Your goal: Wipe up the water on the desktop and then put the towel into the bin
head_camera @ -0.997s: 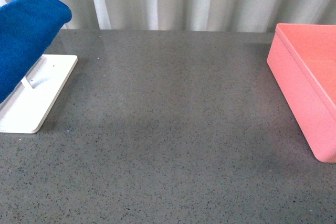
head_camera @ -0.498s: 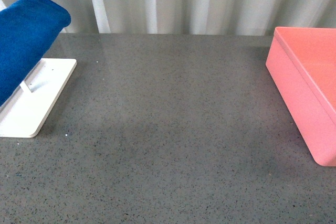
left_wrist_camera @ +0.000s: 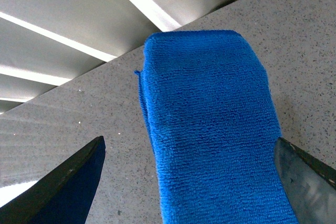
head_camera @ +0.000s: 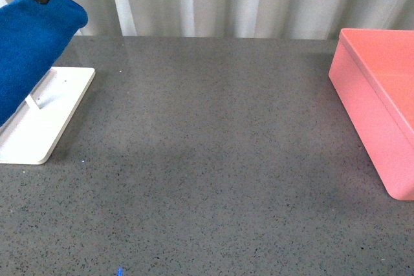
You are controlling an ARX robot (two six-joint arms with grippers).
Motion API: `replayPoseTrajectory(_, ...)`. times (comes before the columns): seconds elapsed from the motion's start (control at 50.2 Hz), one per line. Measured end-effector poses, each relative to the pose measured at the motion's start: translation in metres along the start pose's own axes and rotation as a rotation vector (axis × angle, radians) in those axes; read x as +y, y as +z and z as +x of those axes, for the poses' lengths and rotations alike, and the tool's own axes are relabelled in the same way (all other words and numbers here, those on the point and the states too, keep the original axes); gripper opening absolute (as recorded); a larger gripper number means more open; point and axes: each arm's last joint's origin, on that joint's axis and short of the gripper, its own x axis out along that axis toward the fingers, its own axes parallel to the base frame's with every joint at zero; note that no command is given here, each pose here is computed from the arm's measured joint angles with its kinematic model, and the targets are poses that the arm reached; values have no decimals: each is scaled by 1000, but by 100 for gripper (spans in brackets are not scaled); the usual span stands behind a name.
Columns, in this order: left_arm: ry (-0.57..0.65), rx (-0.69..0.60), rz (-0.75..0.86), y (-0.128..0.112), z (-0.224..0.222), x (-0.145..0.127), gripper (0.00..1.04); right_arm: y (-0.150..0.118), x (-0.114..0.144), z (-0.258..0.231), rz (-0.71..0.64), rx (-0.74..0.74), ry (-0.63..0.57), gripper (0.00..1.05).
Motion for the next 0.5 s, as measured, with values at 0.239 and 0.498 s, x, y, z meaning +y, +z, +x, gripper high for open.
replayPoseTrajectory(0.239, 2, 37, 35, -8, 17, -14, 98, 0, 0, 0, 0, 0, 0, 98)
replayPoseTrajectory(0.498, 20, 73, 38, -14, 35, -15, 98, 0, 0, 0, 0, 0, 0, 98)
